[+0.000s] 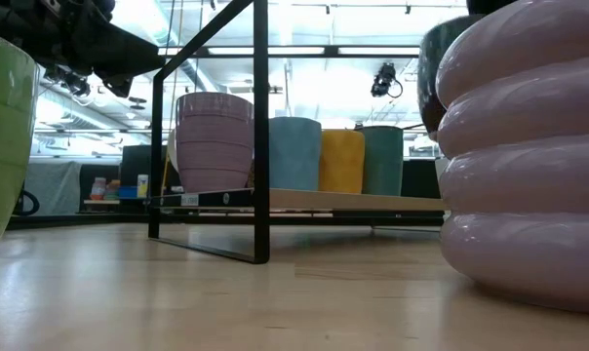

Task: Place coffee mugs
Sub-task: Put the blue brown mug on the shelf

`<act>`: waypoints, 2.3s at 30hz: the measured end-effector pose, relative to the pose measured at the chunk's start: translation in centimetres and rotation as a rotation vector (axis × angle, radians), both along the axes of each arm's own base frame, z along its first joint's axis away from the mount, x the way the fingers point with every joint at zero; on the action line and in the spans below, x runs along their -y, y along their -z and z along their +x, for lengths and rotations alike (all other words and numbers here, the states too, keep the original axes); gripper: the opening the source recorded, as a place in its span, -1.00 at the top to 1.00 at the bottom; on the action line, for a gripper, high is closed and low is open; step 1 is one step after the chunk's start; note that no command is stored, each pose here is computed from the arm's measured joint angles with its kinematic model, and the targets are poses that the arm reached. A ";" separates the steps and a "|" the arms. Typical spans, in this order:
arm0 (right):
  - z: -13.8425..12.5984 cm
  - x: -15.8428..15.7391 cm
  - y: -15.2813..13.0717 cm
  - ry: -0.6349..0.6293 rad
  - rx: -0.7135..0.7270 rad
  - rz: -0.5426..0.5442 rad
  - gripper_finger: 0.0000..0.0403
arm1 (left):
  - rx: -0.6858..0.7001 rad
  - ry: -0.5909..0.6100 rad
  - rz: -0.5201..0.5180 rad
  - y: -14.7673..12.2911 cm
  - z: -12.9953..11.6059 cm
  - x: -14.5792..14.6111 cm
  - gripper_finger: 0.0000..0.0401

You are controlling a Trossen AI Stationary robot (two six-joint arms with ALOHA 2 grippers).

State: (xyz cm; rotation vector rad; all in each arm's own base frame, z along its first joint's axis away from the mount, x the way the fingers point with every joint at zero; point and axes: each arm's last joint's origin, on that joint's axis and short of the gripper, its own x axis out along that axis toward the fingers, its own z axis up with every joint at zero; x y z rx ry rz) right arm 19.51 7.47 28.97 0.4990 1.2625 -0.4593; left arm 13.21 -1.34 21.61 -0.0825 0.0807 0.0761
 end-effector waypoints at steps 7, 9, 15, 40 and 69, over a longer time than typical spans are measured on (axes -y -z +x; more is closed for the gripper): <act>0.1 2.5 0.3 0.086 -0.097 -0.038 0.76 | 0.001 -0.001 -0.013 0.0 0.0 0.0 0.42; 0.4 3.2 0.5 0.099 -0.119 -0.046 0.76 | 0.001 -0.001 -0.016 0.0 0.0 0.0 0.42; 1.9 5.0 1.6 0.087 -0.176 -0.066 0.76 | -0.002 -0.002 -0.021 0.0 0.0 0.0 0.42; 1.4 9.7 5.4 0.116 -0.167 -0.044 0.70 | -0.048 0.006 -0.015 0.5 0.0 0.0 0.42; 2.6 9.8 2.4 0.052 -0.056 -0.078 -0.11 | 0.046 -0.012 0.046 -0.5 0.0 0.0 0.20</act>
